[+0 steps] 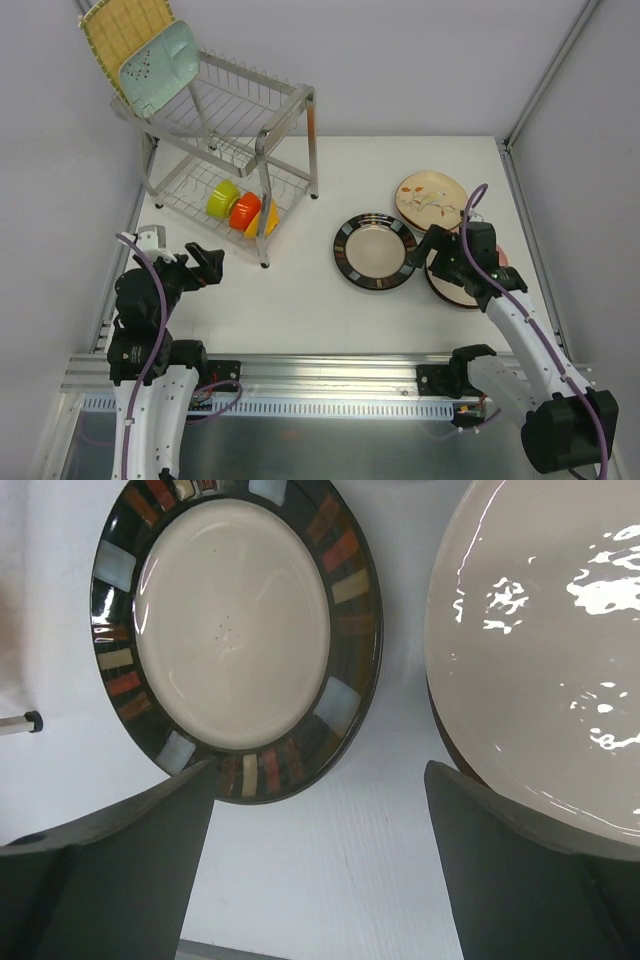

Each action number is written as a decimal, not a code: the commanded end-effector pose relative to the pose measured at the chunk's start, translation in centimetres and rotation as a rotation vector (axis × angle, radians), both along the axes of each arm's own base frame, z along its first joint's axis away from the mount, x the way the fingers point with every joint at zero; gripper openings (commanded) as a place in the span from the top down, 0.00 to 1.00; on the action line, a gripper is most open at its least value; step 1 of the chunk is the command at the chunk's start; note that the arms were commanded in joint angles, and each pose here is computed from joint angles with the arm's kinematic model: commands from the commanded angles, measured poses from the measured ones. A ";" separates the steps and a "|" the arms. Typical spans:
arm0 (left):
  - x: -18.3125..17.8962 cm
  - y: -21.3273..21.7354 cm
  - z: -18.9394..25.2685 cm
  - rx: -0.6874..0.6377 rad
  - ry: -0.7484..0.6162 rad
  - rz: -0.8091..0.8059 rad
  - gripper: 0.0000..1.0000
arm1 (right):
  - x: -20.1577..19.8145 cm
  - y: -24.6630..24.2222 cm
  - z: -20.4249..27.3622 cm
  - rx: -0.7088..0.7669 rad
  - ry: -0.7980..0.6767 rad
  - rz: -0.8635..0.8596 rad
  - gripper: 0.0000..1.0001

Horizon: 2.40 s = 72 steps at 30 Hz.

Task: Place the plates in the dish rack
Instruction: Grab a plate with the left arm

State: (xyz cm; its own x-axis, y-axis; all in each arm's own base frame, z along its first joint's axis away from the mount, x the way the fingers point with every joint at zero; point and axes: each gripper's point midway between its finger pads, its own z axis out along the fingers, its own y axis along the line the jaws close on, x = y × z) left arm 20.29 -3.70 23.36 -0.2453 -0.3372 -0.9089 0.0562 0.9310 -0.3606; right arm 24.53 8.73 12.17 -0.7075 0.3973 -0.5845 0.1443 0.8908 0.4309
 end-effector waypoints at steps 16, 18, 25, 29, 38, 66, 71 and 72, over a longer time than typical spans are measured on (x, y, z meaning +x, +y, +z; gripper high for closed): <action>-0.2 -0.5 -2.3 -0.041 0.018 -0.008 0.01 | 7.8 -1.8 -2.0 -0.186 -0.046 -0.038 0.46; -0.1 -0.4 -2.4 -0.040 0.027 0.000 0.01 | 8.6 -2.3 -2.3 -0.232 -0.047 -0.038 0.48; 0.2 -0.6 -3.0 -0.037 0.066 -0.018 0.01 | 11.3 -0.5 -2.8 -0.244 -0.032 0.108 0.50; 0.2 -0.5 -2.9 -0.032 0.064 -0.013 0.01 | 12.2 1.0 -3.2 -0.216 0.001 0.180 0.50; 0.3 -0.7 -3.2 -0.031 0.080 -0.022 0.01 | 11.7 3.2 -6.1 -0.258 0.077 0.292 0.50; 0.7 -1.0 -4.2 -0.041 0.137 -0.038 0.01 | 9.0 4.3 -3.9 -0.300 -0.001 0.277 0.99; 0.6 -1.1 -4.1 -0.040 0.134 -0.038 0.01 | 8.8 3.4 -2.5 -0.324 -0.033 0.243 0.99; 0.6 -1.0 -4.1 -0.040 0.132 -0.036 0.01 | 8.7 3.2 -2.5 -0.329 -0.032 0.237 0.99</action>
